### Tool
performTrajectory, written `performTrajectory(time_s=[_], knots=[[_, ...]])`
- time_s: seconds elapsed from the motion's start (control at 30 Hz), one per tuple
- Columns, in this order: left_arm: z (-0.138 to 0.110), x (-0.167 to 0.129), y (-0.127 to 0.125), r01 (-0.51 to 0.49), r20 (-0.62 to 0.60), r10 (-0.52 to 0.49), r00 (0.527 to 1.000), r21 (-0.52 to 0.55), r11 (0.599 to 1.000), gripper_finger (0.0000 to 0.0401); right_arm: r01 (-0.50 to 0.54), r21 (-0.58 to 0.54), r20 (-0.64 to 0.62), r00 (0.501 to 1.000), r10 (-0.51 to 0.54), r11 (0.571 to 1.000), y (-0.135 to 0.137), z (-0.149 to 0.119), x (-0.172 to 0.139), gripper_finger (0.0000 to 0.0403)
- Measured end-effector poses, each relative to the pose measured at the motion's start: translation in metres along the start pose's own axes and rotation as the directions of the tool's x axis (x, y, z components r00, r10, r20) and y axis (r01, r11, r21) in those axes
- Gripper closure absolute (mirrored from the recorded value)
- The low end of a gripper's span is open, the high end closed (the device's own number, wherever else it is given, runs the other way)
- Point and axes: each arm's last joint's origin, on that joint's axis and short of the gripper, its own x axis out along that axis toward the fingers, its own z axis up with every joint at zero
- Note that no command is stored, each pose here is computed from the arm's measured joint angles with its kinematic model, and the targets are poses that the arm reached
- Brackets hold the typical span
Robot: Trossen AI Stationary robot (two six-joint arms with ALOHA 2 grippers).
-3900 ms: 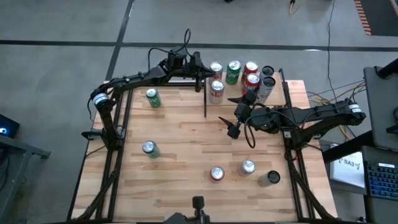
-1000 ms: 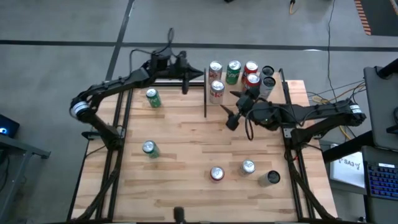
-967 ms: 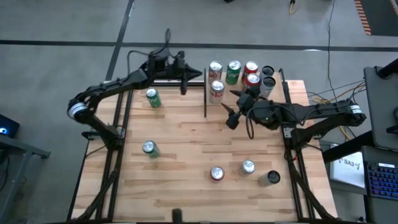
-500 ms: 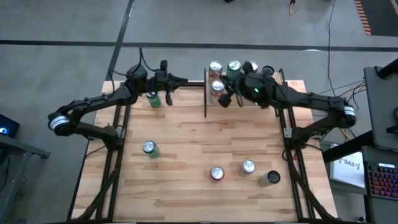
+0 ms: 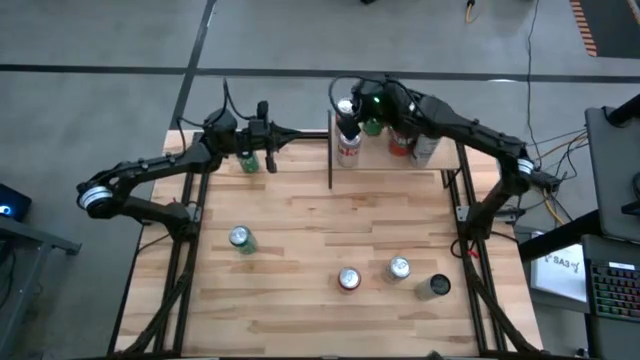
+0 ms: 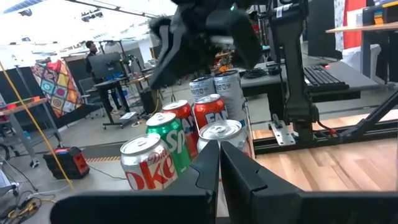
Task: Place canned beverage on shelf
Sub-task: Put the left silver soda can on the back of the shelf aligned with the other silver soda can
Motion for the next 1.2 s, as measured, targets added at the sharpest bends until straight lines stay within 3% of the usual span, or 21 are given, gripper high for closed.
performTrajectory(time_s=[0.2,0.63,0.93,1.2], knots=[[0.0,0.001,0.001,0.0,-0.002,0.0,1.0,0.004,1.0,0.0401,-0.104,0.106,-0.177,0.977,0.122,0.989,-0.008,0.003,0.025,0.0394],[0.0,0.0,0.002,-0.005,-0.003,0.005,1.0,0.015,1.0,0.0401,-0.057,0.132,-0.256,0.963,0.089,0.99,-0.012,0.007,0.051,0.0394],[-0.003,0.0,0.002,-0.002,-0.028,0.002,1.0,0.005,1.0,0.0401,0.048,0.138,-0.323,0.946,-0.001,0.989,-0.014,-0.001,0.049,0.0394],[-0.002,0.0,0.002,-0.002,-0.027,0.002,1.0,0.006,1.0,0.0401,0.058,0.129,-0.33,0.944,-0.012,0.99,-0.014,-0.003,0.051,0.0394]])
